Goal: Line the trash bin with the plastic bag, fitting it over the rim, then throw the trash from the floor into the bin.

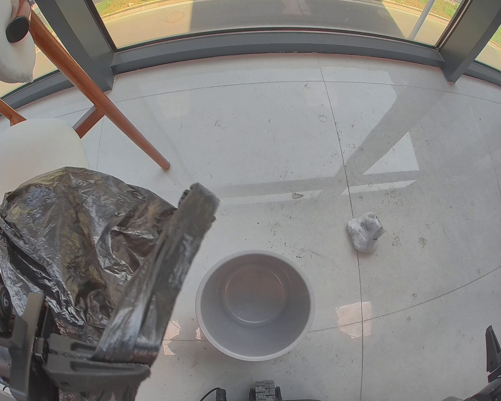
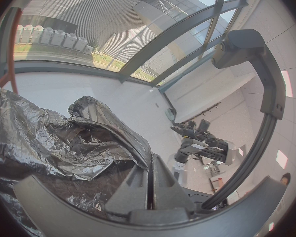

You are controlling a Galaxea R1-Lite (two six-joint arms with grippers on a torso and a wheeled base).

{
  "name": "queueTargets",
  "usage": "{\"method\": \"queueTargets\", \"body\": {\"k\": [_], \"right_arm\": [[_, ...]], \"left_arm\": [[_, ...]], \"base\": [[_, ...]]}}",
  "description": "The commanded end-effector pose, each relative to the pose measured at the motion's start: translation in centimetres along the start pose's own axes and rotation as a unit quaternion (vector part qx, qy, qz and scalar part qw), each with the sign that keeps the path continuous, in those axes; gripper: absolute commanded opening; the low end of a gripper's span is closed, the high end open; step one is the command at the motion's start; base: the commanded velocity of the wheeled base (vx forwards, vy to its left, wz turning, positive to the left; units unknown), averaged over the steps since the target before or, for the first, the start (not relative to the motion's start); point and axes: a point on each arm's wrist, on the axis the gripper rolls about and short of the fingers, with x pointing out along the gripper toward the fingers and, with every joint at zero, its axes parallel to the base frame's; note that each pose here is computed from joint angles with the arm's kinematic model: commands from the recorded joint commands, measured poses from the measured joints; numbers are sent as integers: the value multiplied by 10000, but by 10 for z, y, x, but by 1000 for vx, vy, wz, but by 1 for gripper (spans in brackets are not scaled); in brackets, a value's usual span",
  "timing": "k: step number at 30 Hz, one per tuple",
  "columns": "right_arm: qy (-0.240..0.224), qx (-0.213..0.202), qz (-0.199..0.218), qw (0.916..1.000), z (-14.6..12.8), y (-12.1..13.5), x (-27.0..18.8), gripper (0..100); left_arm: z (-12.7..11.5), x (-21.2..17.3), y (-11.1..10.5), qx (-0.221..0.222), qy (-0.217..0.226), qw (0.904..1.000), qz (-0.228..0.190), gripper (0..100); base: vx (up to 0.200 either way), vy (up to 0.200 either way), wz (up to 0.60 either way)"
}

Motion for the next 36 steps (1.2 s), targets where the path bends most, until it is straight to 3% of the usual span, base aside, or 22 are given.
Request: {"method": "queueTargets", "body": {"k": [1,7,15,20,27,36], "right_arm": [[19,-1,-6,10000,-5,0,0,100],[19,-1,2,10000,-5,0,0,100],[19,-1,-6,10000,-5,0,0,100],[19,-1,-6,10000,-5,0,0,100],[19,6,-6,10000,-5,0,0,100],[19,6,-6,10000,-5,0,0,100]], "left_arm": [[7,25,-8,-99,310,9981,-528,0],[8,55,-4,-160,699,9960,-539,0],[26,99,-14,-93,826,9927,-873,0],[25,120,-22,-60,1040,9886,-1085,0],[25,135,-35,-3,1158,9843,-1332,0],[16,133,-34,-19,1322,9830,-1272,0]], "base": [[0,0,0],[0,0,0],[0,0,0],[0,0,0],[0,0,0],[0,0,0]]}}
